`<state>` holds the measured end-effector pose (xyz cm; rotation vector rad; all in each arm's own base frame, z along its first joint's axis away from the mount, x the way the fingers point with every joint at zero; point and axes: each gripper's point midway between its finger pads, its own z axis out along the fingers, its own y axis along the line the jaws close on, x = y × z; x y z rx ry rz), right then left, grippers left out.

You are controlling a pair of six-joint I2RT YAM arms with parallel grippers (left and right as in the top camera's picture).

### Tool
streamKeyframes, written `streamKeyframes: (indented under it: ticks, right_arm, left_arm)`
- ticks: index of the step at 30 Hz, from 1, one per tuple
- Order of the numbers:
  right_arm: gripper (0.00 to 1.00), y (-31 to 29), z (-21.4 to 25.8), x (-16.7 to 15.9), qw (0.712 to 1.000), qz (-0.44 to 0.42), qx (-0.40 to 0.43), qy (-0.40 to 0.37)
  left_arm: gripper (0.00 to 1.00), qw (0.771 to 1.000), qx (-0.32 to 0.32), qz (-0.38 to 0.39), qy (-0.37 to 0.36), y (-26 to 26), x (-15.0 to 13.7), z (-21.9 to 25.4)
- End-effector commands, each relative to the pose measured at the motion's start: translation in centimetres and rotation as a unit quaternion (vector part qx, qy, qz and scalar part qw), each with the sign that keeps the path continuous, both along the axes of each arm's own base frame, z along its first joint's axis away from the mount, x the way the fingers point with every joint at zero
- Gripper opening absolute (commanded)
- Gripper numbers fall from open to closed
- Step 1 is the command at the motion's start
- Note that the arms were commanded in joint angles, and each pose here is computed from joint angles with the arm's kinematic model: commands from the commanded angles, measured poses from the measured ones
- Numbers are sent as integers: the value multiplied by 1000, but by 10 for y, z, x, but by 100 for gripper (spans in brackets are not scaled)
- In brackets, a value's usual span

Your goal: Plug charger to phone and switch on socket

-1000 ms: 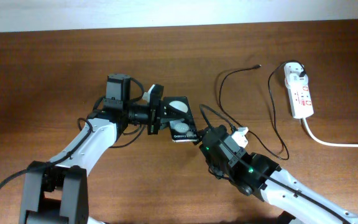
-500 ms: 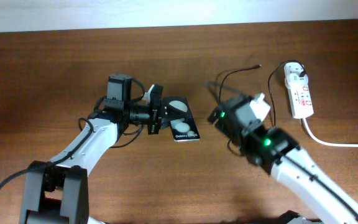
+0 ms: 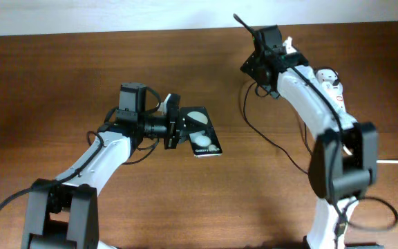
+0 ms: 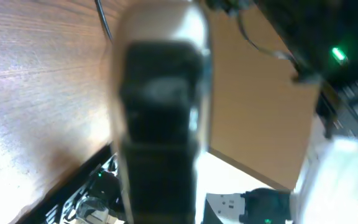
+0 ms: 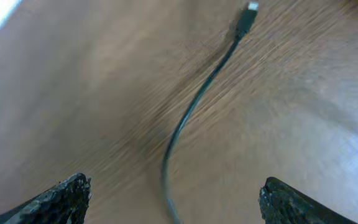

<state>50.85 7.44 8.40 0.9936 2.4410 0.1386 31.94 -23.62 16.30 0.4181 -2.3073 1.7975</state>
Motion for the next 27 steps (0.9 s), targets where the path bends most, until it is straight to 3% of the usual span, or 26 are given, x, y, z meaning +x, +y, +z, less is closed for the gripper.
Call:
streamKeyframes:
  ticks: [1, 7, 8, 9, 11, 13, 14, 17, 19, 21, 22, 23, 25, 27]
  right_arm:
    - [90, -19, -31, 18, 1000, -16, 0, 3]
    - [90, -40, -76, 35, 999, -51, 14, 1]
    - [83, -40, -82, 38, 999, -51, 15, -2]
    - [59, -39, -88, 38, 999, -50, 16, 1]
    - [32, -34, -96, 38, 999, -29, 19, 9]
    - [10, -20, -96, 38, 998, 49, 21, 14]
    - [4, 9, -96, 28, 985, 162, 44, 30]
    - [4, 51, -106, -25, 950, 274, 95, 115]
    - [5, 70, -115, -95, 908, 334, 82, 238]
    - [38, 62, -119, -107, 900, 340, -12, 271]
    - [68, 53, -119, -99, 900, 336, -82, 265]
    - [79, 51, -118, -90, 902, 332, -118, 249]
    - [82, 50, -117, -79, 918, 297, -129, 228]
    - [80, 52, -118, -81, 933, 257, -108, 228]
  left_arm:
    - [0, 1000, -12, -13, -12, -3, -2, 8]
    - [0, 1000, -11, -13, -12, -3, -2, 8]
    - [0, 1000, -11, -13, -12, -3, -2, 8]
    - [0, 1000, -11, -13, -12, -3, -2, 8]
    - [0, 1000, -11, -13, -12, -3, -2, 8]
    - [0, 1000, -11, -13, -12, -3, -2, 8]
    - [0, 1000, -11, -13, -12, -3, -1, 8]
    - [0, 1000, -6, -8, -13, -2, 0, 6]
    - [0, 1000, -6, -8, -13, -2, 0, 6]
    - [0, 1000, -6, -8, -14, -2, 0, 6]
    - [0, 1000, -6, -8, -13, -2, 0, 6]
    - [0, 1000, -6, -8, -14, -2, 0, 6]
    - [0, 1000, -6, -8, -13, -2, 0, 6]
    - [0, 1000, -6, -8, -13, -2, 0, 6]
